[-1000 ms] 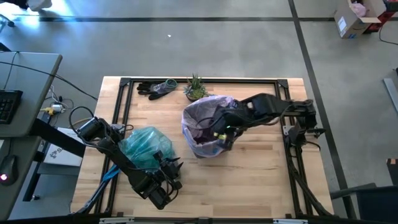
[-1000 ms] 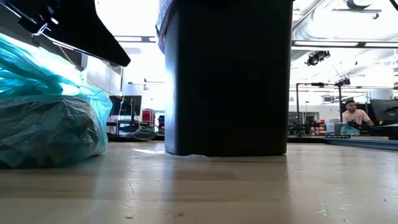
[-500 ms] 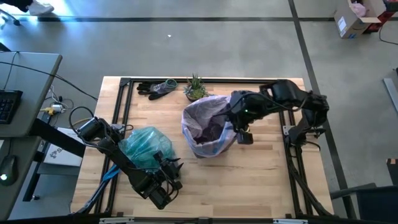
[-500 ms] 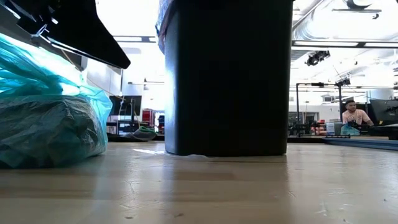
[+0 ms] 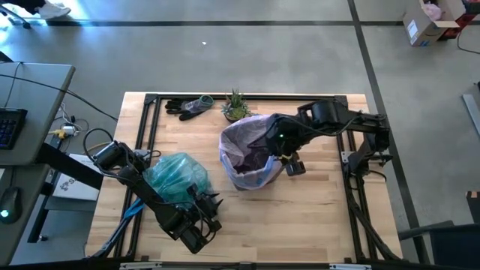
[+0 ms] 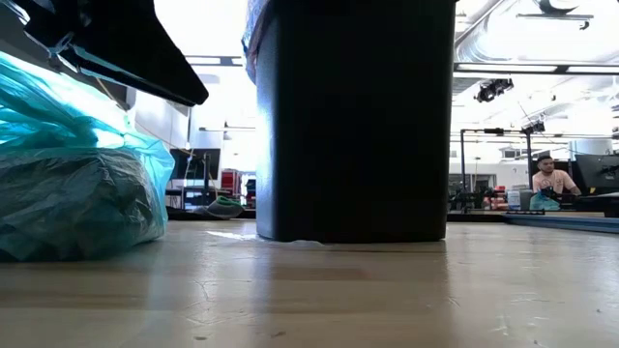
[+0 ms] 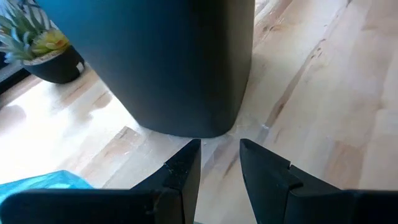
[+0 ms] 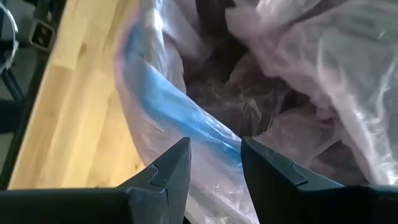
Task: Place trash/remove bag and relplace
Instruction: Put the pink trash bag into the trash bin
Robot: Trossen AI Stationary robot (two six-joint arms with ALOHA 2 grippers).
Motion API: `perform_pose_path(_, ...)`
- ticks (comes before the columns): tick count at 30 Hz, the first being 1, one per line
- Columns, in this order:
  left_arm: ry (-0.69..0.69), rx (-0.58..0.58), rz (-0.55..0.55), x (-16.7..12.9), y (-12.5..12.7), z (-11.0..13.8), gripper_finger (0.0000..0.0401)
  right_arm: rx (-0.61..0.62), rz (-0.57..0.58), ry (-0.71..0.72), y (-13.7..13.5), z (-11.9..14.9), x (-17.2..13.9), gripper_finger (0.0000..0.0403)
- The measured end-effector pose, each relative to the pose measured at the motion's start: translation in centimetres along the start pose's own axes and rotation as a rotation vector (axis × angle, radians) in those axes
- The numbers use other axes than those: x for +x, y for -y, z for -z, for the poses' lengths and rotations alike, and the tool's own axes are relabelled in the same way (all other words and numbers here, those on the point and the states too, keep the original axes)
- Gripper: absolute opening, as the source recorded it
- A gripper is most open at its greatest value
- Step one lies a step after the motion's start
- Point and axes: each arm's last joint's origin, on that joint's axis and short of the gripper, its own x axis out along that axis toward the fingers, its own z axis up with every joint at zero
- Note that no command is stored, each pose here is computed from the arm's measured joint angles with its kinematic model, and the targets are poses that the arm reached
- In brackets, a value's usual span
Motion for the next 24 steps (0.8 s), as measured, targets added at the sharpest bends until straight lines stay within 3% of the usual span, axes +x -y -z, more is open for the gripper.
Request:
perform_pose_path(6,0.001,-0.017,0.012,0.0,0.2,-0.1,0.0097,-0.045,-0.005,-0.094,0.6,0.6,2.2,0.0128)
perform_pose_path(11,-0.008,-0.017,0.02,0.0,0.2,-0.1,0.0097,-0.096,0.076,-0.176,0.7,1.0,3.6,0.0121)
perform_pose_path(13,-0.009,-0.017,0.02,0.0,0.2,-0.1,0.0097,-0.124,0.103,-0.194,0.5,1.0,3.9,0.01)
perform_pose_path(17,-0.009,-0.012,0.019,0.0,0.2,-0.1,0.0097,-0.179,0.124,-0.206,-0.3,0.9,4.0,0.0017)
perform_pose_path(24,-0.01,-0.009,0.019,0.0,0.2,-0.1,0.0097,-0.216,0.307,-0.187,-2.1,0.9,2.4,0.0)
